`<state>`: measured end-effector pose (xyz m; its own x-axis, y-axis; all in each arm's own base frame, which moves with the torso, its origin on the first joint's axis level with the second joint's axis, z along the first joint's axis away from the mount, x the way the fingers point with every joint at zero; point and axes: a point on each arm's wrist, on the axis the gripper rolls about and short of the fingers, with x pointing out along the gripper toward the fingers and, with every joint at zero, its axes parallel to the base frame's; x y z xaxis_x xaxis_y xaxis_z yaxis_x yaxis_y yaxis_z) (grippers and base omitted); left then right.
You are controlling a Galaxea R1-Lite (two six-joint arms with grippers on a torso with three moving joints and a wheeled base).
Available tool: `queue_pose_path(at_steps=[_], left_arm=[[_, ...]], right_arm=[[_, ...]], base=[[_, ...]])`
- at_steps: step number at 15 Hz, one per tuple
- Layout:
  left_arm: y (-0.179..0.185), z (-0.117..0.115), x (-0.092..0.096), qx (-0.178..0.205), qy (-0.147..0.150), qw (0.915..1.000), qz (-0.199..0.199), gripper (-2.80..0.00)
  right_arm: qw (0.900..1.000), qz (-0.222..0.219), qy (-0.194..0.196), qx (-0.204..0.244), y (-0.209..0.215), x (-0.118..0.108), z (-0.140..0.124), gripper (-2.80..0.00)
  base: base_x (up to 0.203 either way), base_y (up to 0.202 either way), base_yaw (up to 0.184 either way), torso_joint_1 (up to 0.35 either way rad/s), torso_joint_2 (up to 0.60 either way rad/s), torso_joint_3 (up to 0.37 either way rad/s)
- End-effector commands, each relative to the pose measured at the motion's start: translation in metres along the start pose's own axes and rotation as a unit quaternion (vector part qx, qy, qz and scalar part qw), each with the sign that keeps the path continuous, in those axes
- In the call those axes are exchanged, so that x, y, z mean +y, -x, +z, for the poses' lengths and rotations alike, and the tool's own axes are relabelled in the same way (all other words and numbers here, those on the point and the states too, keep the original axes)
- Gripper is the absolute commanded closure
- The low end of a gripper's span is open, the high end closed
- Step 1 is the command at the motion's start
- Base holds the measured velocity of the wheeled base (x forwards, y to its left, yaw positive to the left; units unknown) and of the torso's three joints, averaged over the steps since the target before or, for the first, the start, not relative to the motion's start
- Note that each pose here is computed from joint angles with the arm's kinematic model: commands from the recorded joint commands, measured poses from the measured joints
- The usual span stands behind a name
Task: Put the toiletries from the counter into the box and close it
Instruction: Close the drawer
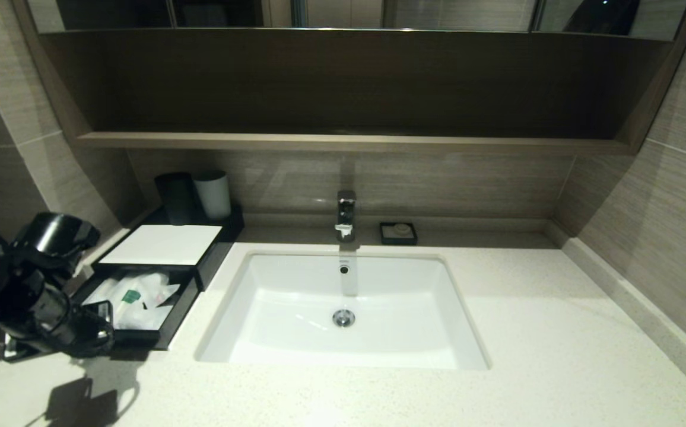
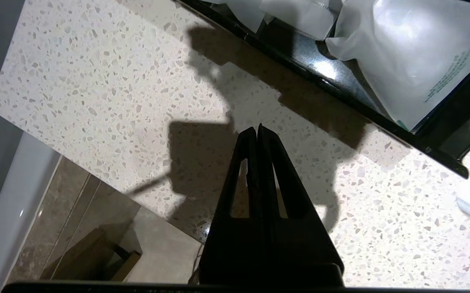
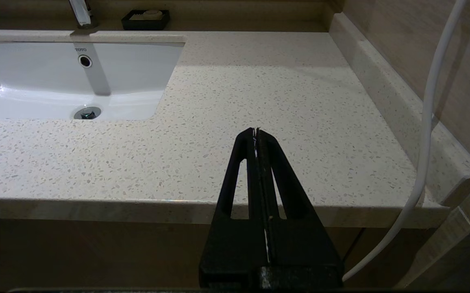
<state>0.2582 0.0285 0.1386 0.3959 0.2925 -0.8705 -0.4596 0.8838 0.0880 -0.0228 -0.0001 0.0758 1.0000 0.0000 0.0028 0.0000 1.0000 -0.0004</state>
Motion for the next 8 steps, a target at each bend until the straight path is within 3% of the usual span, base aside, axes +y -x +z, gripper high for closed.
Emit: queue_pose_path(at_steps=[1, 8], left_arm=[[-0.007, -0.001, 0.001, 0.013, 0.001, 0.9999, 0.008, 0.0], [-0.021, 0.0, -0.001, 0.028, 0.0, 0.9995, 0.014, 0.0]], right_arm=[[1.0, 0.0, 0.001, 0.001, 0.0, 0.0, 0.0, 0.0], [1.0, 0.0, 0.0, 0.001, 0.0, 0.0, 0.0, 0.0]], base=[[0.0, 0.0, 0.0, 0.0, 0.0, 0.0], [0.0, 0.0, 0.0, 0.0, 0.0, 0.0]])
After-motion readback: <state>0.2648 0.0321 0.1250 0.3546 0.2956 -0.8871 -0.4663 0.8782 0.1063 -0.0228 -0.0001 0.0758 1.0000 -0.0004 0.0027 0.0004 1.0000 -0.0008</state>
